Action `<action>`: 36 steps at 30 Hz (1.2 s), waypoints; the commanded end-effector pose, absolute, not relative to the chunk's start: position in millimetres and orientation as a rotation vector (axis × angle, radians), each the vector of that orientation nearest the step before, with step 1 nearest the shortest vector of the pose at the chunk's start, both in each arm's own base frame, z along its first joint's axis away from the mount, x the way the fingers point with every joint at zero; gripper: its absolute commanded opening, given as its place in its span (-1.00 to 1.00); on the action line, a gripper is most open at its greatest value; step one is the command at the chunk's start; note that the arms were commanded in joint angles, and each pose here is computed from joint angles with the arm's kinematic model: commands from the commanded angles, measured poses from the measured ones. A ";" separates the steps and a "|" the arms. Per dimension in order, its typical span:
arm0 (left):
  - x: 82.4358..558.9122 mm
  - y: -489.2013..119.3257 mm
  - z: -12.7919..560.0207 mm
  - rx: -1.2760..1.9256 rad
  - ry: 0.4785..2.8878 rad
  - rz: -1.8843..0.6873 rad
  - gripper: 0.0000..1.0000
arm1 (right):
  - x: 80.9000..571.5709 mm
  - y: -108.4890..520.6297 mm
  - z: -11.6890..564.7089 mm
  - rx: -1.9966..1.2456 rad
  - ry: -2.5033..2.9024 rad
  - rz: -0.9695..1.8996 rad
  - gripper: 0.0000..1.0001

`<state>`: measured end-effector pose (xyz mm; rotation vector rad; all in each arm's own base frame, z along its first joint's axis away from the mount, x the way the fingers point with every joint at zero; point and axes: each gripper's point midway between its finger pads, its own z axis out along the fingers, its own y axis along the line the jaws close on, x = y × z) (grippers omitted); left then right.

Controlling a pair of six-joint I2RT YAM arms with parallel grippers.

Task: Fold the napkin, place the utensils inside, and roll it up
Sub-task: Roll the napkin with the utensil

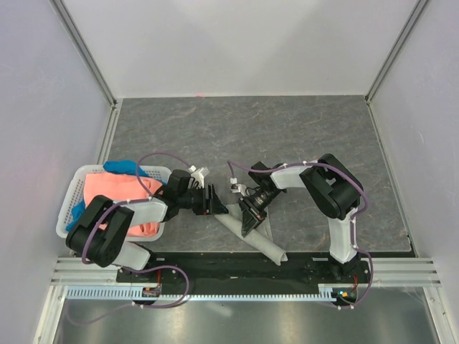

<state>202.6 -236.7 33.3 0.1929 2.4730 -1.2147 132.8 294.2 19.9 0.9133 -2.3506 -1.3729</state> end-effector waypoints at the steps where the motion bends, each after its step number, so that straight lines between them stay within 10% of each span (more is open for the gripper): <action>1: 210.9 -244.4 35.2 0.244 2.437 -1.243 0.29 | 136.9 290.9 3.8 0.976 -2.368 -1.325 -0.37; 8: 207.1 -247.9 27.1 0.251 2.469 -1.277 0.14 | 139.9 290.5 -1.1 0.983 -2.371 -1.303 -0.37; 12: 205.2 -247.0 22.7 0.242 2.494 -1.270 -0.57 | 144.4 291.0 3.2 0.989 -2.394 -1.287 -0.32; 17: 203.5 -239.6 11.5 0.189 2.586 -1.200 -0.93 | 166.3 293.2 26.3 1.036 -2.534 -1.218 -0.10; 24: 202.0 -227.5 1.3 0.106 2.722 -1.070 -0.96 | 202.8 287.4 69.8 1.228 -3.004 -0.861 0.28; 36: 202.1 -226.4 2.0 0.063 2.817 -1.061 -0.96 | 143.0 311.6 68.6 1.677 -3.401 -0.389 0.37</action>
